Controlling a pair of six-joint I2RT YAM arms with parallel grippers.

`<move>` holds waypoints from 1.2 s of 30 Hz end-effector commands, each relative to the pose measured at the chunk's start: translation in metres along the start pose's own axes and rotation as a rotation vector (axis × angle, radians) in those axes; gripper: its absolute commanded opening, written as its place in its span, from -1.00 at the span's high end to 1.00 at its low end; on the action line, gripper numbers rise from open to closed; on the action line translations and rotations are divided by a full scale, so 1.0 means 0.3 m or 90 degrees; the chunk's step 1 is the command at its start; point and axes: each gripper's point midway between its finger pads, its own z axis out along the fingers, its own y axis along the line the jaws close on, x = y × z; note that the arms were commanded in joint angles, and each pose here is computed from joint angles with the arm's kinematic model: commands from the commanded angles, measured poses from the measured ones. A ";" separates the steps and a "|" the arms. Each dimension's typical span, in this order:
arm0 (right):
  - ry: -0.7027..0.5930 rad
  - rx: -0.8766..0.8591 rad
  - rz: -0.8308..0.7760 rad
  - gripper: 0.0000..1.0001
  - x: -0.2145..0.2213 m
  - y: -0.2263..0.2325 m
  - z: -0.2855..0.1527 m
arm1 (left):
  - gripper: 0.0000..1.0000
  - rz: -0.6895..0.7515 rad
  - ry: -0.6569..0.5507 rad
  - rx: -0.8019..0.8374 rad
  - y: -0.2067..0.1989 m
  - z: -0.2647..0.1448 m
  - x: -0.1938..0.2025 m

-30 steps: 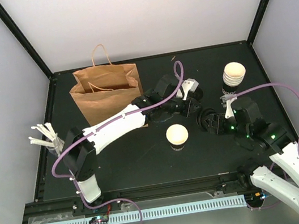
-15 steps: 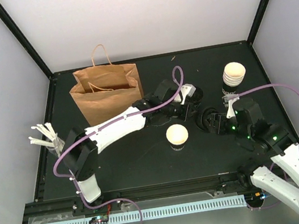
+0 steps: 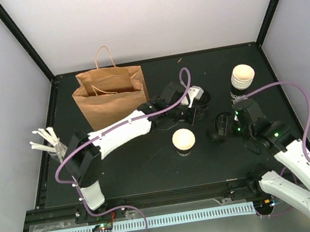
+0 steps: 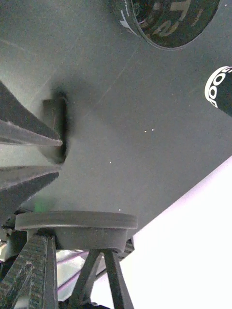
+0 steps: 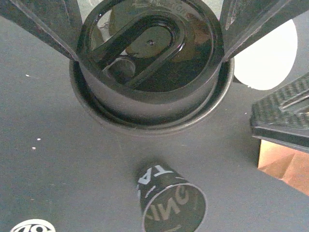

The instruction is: Pack the takeout coffee

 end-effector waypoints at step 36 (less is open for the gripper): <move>0.061 -0.079 -0.099 -0.43 -0.032 0.130 0.014 | -0.01 0.072 -0.143 -0.036 -0.099 -0.544 0.108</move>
